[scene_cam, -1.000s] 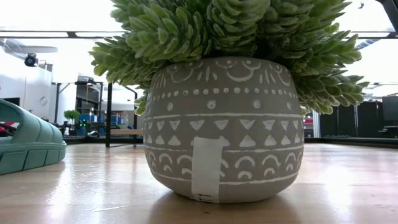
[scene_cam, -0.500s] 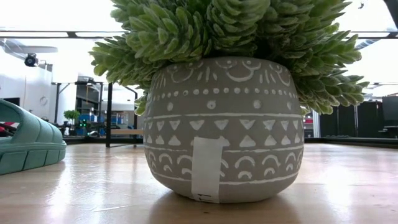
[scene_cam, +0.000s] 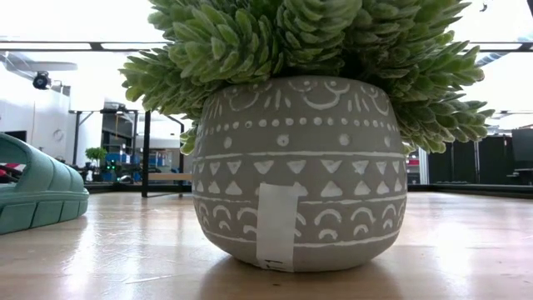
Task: Pick and place slides into the shelf
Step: Put the right green slipper on the shelf
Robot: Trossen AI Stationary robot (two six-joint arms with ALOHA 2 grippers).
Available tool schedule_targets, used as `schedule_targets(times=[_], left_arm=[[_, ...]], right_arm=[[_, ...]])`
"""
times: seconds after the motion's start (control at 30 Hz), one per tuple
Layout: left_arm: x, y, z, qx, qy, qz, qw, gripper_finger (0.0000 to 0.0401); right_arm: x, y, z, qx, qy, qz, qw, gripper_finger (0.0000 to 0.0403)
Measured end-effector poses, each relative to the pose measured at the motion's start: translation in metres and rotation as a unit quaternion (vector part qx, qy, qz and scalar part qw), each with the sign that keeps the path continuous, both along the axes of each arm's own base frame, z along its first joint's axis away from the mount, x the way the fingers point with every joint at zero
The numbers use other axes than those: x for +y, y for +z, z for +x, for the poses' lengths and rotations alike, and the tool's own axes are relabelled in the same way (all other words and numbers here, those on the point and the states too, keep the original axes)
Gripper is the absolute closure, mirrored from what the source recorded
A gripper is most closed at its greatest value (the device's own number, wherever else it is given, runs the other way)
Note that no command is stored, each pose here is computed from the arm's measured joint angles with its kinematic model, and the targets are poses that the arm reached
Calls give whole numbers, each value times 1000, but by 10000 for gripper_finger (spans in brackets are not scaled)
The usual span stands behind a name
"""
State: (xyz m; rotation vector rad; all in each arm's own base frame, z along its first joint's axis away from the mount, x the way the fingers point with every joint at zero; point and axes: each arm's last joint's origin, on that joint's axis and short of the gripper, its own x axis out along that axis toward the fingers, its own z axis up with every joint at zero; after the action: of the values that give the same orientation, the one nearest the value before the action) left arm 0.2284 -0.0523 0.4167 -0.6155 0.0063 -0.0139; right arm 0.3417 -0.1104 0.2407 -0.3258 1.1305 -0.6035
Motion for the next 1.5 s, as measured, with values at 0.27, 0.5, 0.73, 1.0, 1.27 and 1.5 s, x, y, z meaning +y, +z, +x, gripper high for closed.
schedule_targets(times=[0.27, 0.5, 0.73, 1.0, 1.27, 1.5], left_arm=[[0, -9, 0, 47, -1, 23, 999, 401], [1, -19, -4, 103, -2, 36, 994, 401], [3, -24, -16, 147, 0, 21, 989, 401], [0, -12, -33, 121, -19, 15, 992, 401], [-11, -5, -41, 111, -39, 9, 993, 401], [-31, -14, -36, 141, -67, 18, 988, 401]], right_arm=[[16, 34, 11, -51, -5, 7, 999, 250], [29, 60, 15, -90, -30, 28, 995, 250], [51, 82, 13, -99, -46, 53, 993, 250], [87, 116, 10, -148, -28, 75, 986, 250], [115, 149, 1, -213, -4, 95, 972, 255], [121, 155, -4, -238, -29, 119, 963, 259]])
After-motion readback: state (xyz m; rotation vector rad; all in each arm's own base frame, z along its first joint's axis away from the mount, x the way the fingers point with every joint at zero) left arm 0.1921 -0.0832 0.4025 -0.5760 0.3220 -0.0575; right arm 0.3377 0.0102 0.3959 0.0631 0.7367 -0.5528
